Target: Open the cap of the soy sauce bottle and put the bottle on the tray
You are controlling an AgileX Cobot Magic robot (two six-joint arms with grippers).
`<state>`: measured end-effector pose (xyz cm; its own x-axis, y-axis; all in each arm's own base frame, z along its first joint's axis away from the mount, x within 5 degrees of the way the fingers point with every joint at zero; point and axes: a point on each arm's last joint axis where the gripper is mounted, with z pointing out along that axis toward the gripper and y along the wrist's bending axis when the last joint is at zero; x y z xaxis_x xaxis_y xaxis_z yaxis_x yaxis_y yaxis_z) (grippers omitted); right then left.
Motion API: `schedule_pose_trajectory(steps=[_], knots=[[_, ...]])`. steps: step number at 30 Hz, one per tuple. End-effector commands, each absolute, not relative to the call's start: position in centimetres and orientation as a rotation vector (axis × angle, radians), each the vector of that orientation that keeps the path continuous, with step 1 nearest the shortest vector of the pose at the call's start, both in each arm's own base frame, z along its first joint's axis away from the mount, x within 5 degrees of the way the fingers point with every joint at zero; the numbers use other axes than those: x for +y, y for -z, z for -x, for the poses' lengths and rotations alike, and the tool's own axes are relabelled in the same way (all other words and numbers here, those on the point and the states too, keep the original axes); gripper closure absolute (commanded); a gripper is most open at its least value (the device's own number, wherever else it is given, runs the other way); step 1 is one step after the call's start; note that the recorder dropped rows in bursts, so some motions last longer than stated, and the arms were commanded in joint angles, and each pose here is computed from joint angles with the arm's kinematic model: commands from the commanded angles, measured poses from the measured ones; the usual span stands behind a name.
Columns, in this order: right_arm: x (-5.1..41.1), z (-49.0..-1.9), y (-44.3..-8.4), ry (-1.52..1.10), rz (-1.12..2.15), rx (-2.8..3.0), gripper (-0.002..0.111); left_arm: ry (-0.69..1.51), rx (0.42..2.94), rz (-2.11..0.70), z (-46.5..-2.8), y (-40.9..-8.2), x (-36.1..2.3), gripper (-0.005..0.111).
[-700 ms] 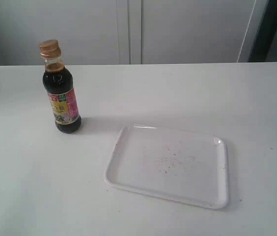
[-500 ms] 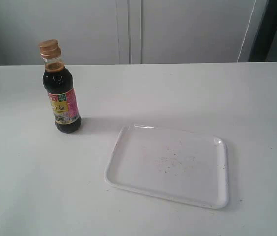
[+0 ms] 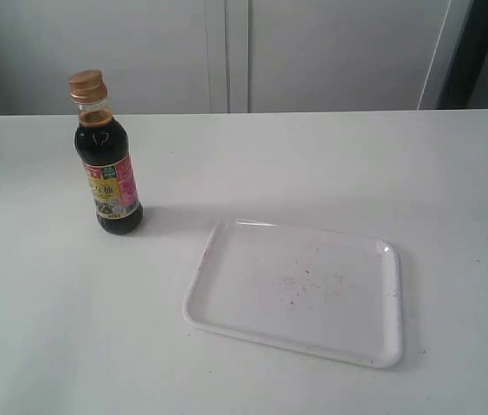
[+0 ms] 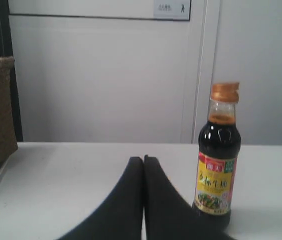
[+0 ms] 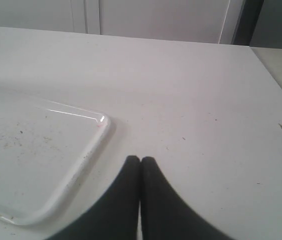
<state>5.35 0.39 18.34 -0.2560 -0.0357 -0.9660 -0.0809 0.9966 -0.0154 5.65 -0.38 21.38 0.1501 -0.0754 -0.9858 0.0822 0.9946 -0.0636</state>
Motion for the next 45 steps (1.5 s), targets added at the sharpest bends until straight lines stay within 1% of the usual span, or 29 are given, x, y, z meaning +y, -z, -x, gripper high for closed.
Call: schedule_pose_trajectory(steps=[1, 3, 5, 9, 17, 20, 26, 29, 33, 38, 40, 42, 45], knots=[[0.4, -5.3, -18.2, -0.040, 0.081, 1.825, 0.108, 0.139, 1.320, 0.030, -5.5, -22.1, -0.3, 0.107], [0.4, -5.3, -18.2, -0.040, 0.081, 1.825, 0.108, 0.140, 1.310, 0.029, -5.4, -22.6, -0.3, 0.107], [0.4, -5.3, -18.2, -0.040, 0.081, 1.825, 0.108, 0.128, 1.281, 0.015, -5.2, -24.0, -0.3, 0.107], [0.4, -5.3, -18.2, -0.040, 0.081, 1.825, 0.108, 0.119, 1.311, 0.008, -6.3, -25.9, -0.4, 0.107], [0.4, -5.3, -18.2, -0.040, 0.081, 1.825, 0.108, 0.142, 1.323, -0.131, -11.1, -30.1, -1.8, 0.107], [0.4, -5.3, -18.2, -0.040, 0.081, 1.825, 0.108, 0.202, 1.275, -0.187, -13.2, -31.2, -2.7, 0.107], [0.4, -5.3, -18.2, -0.040, 0.081, 1.825, 0.108, 0.244, 1.289, -0.255, -16.4, -31.6, -3.6, 0.107], [0.4, -5.3, -18.2, -0.040, 0.081, 1.825, 0.108, 0.286, 1.292, -0.288, -17.5, -31.4, -4.1, 0.107], [0.4, -5.3, -18.2, -0.040, 0.081, 1.825, 0.108, 0.283, 1.333, -0.345, -19.0, -31.0, -4.5, 0.107], [0.4, -5.3, -18.2, -0.040, 0.081, 1.825, 0.108, 0.324, 1.338, -0.346, -20.4, -31.2, -4.9, 0.106], [0.4, -5.3, -18.2, -0.040, 0.081, 1.825, 0.108, 0.331, 1.321, -0.380, -20.8, -31.3, -5.2, 0.097], [0.4, -5.3, -18.2, -0.040, 0.081, 1.825, 0.108, 0.351, 1.300, -0.400, -21.3, -31.5, -5.4, 0.083], [0.4, -5.3, -18.2, -0.040, 0.081, 1.825, 0.108, 0.397, 1.249, -0.397, -21.9, -31.9, -5.7, 0.051]])
